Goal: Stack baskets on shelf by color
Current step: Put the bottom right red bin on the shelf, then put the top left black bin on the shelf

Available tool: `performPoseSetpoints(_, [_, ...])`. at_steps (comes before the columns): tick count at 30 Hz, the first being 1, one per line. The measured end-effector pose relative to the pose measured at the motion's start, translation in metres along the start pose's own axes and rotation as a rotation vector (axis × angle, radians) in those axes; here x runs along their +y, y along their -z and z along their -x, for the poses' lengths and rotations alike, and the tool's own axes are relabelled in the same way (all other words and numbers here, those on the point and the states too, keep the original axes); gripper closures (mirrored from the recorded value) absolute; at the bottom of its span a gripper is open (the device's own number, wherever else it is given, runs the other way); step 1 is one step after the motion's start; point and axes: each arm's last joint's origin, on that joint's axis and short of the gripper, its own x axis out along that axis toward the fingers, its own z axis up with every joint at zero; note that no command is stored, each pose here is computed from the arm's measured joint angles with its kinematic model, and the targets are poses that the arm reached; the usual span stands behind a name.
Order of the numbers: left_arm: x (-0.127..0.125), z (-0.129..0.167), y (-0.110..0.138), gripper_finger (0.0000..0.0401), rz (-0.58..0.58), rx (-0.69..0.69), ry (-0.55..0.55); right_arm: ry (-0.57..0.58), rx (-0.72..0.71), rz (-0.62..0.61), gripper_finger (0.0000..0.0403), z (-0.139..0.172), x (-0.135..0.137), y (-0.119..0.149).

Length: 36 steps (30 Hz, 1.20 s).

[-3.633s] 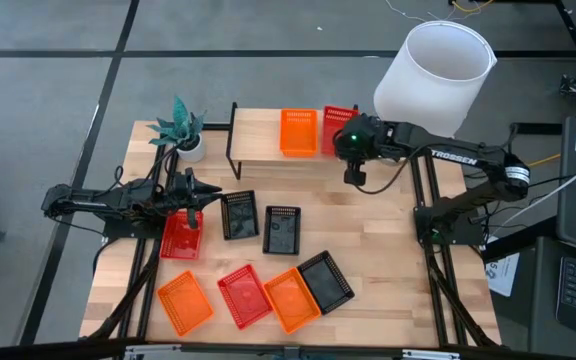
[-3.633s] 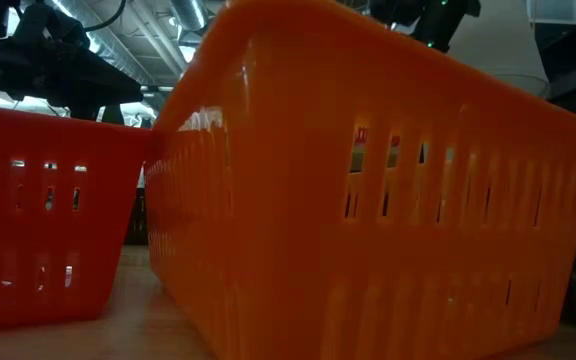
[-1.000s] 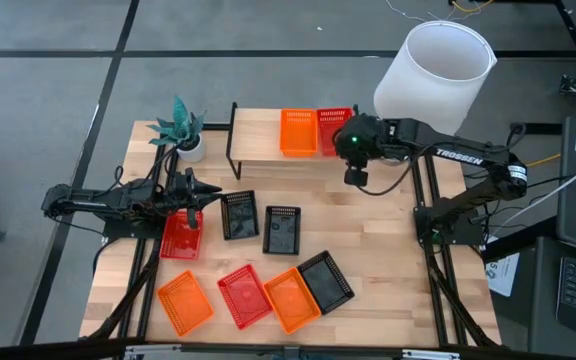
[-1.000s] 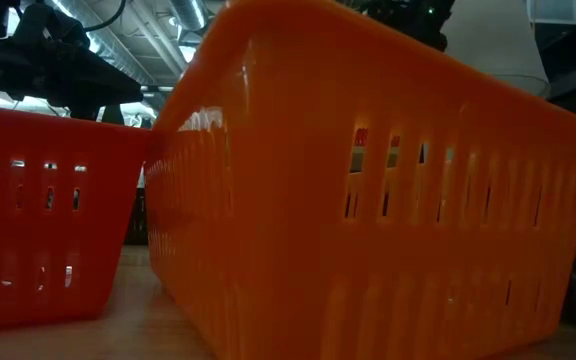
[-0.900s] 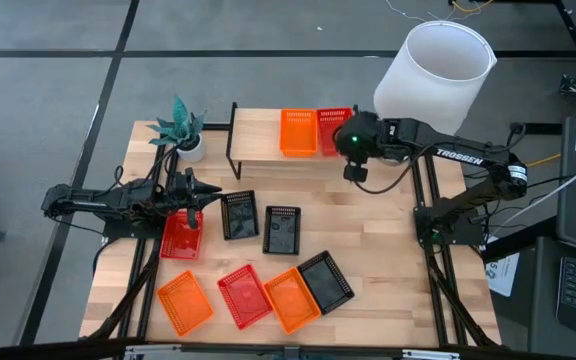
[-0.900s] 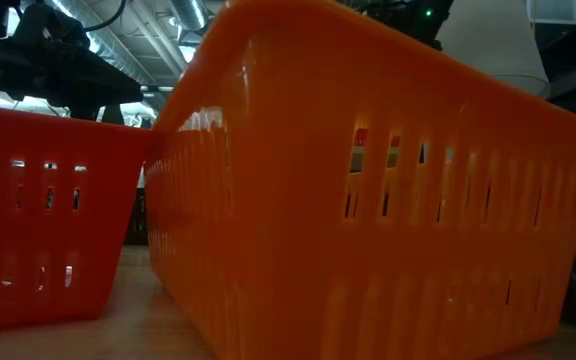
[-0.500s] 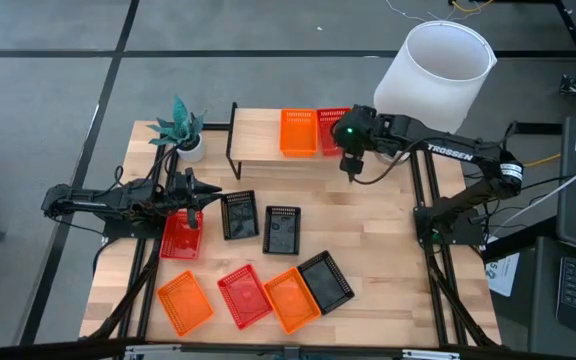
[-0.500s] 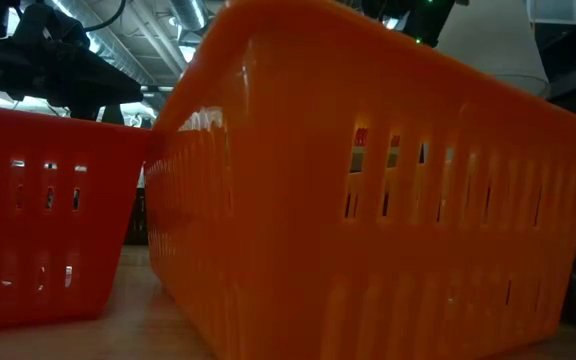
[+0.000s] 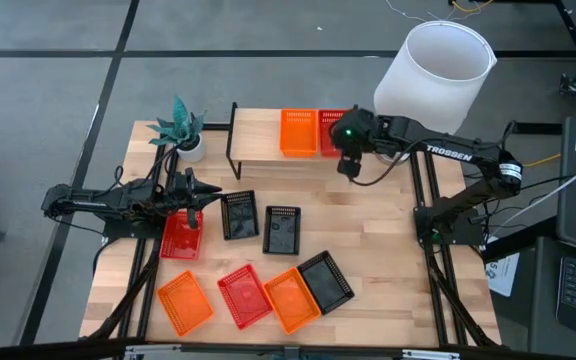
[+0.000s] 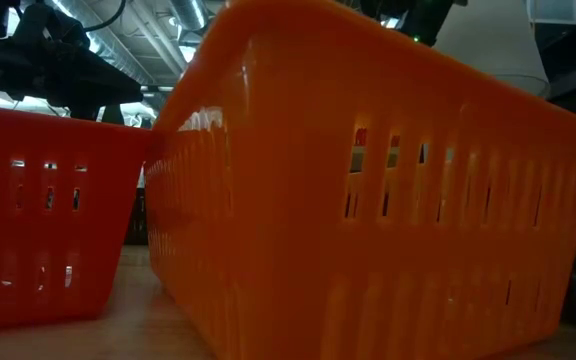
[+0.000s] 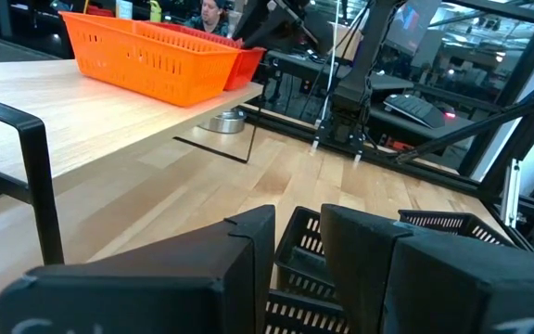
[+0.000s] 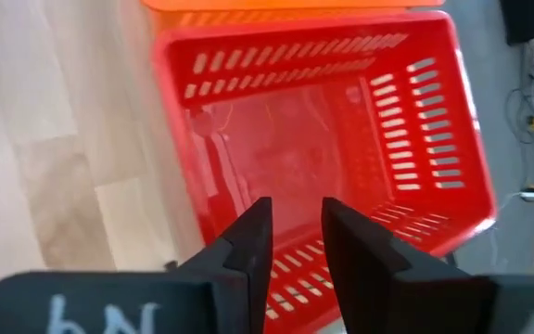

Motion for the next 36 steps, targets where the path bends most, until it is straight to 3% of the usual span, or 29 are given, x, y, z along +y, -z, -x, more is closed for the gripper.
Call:
performPoseSetpoints(5, [0.0,0.0,0.0,0.0319,0.0,0.0,-0.001,0.015,-0.038,-0.017,0.0304,0.01,-0.004,-0.008])
performPoseSetpoints(10, [0.0,0.0,0.0,0.0319,0.0,0.0,0.0,-0.004,-0.106,-0.069,0.0304,0.041,-0.003,-0.023])
performPoseSetpoints(15, [-0.001,0.0,0.0,0.0319,0.053,0.009,0.027,-0.171,-0.018,-0.223,0.0304,0.076,0.011,-0.02])
performPoseSetpoints(19, [-0.003,0.0,0.001,0.0319,0.128,0.032,0.089,-0.327,0.204,-0.229,0.0304,0.09,0.034,0.001])
performPoseSetpoints(23, [-0.01,-0.003,-0.01,0.0319,0.228,-0.046,0.221,-0.345,0.299,-0.212,0.0304,0.098,0.057,0.025])
performPoseSetpoints(27, [-0.023,-0.008,-0.018,0.0319,0.198,-0.103,0.384,-0.28,0.315,-0.246,0.0304,0.102,0.073,0.052])
performPoseSetpoints(31, [-0.031,-0.02,-0.015,0.0319,0.194,-0.01,0.377,-0.213,0.319,-0.329,0.0304,0.1,0.084,0.083])
performPoseSetpoints(36, [-0.047,-0.047,-0.03,0.0319,0.197,0.14,0.291,-0.267,0.237,-0.368,0.0304,0.086,0.101,0.108])
